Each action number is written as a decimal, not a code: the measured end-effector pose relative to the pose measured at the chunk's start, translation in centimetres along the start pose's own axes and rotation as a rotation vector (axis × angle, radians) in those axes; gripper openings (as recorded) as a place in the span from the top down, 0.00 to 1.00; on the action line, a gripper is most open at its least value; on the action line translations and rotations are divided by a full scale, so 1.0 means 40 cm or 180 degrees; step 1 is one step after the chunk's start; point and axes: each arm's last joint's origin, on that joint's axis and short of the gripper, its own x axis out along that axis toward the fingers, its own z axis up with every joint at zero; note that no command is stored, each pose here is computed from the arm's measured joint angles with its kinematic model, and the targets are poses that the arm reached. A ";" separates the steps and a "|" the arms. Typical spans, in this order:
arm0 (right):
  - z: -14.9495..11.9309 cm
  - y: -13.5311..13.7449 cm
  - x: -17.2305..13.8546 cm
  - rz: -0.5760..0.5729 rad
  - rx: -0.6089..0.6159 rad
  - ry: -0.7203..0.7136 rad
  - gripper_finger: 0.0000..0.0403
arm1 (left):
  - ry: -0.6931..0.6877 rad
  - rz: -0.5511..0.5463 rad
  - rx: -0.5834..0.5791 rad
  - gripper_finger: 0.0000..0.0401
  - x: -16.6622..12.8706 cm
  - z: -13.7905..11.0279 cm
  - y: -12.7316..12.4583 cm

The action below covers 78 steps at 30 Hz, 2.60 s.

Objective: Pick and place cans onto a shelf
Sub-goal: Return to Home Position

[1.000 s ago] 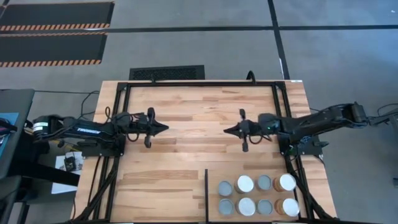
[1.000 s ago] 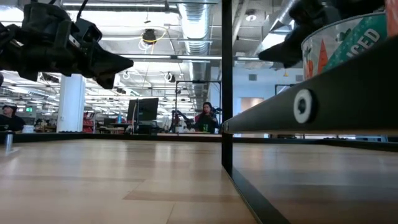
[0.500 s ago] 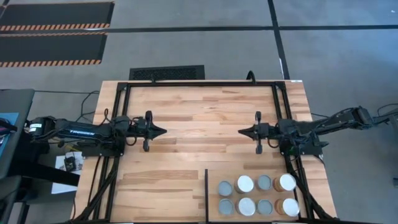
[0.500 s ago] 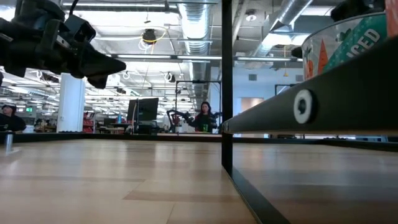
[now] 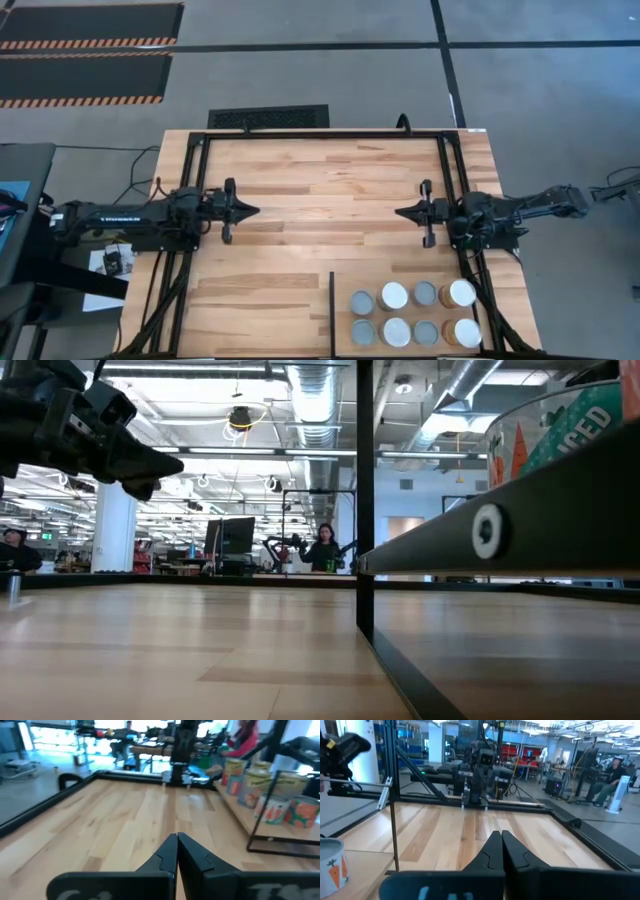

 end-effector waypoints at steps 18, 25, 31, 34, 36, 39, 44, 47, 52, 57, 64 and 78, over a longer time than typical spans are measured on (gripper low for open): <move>-0.007 -0.006 -0.035 -0.0056 0.0104 0.0014 1.00 | -0.0382 0.0171 0.0084 1.00 -0.059 0.016 -0.002; -0.009 -0.007 -0.035 -0.0066 0.0137 0.0033 0.95 | -0.0426 0.0107 0.0016 1.00 -0.061 0.019 -0.004; -0.010 -0.006 -0.035 -0.0065 -0.0041 0.0043 0.91 | -0.0430 0.0096 -0.0237 1.00 -0.061 0.019 -0.004; -0.010 -0.006 -0.035 -0.0065 -0.0110 0.0047 0.90 | -0.0431 0.0098 -0.0244 1.00 -0.061 0.019 -0.004; -0.010 -0.006 -0.035 -0.0065 -0.0109 0.0049 0.91 | -0.0431 0.0098 -0.0245 1.00 -0.061 0.019 -0.004; -0.010 -0.006 -0.035 -0.0066 -0.0110 0.0049 0.91 | -0.0433 0.0108 -0.0246 1.00 -0.061 0.019 -0.003; -0.011 -0.006 -0.035 -0.0067 -0.0111 0.0051 0.91 | -0.0432 0.0107 -0.0246 1.00 -0.061 0.019 -0.003; -0.011 -0.006 -0.035 -0.0067 -0.0115 0.0051 0.91 | -0.0432 0.0106 -0.0246 1.00 -0.061 0.019 -0.003; -0.011 -0.006 -0.035 -0.0067 -0.0118 0.0051 0.92 | -0.0432 0.0106 -0.0246 1.00 -0.061 0.019 -0.003; -0.011 -0.006 -0.035 -0.0067 -0.0118 0.0054 0.92 | -0.0431 0.0107 -0.0246 1.00 -0.061 0.018 -0.003; -0.011 -0.006 -0.035 -0.0067 -0.0117 0.0055 0.92 | -0.0431 0.0107 -0.0246 1.00 -0.061 0.018 -0.003; -0.011 -0.006 -0.035 -0.0067 -0.0118 0.0055 0.92 | -0.0433 0.0106 -0.0246 1.00 -0.061 0.019 -0.003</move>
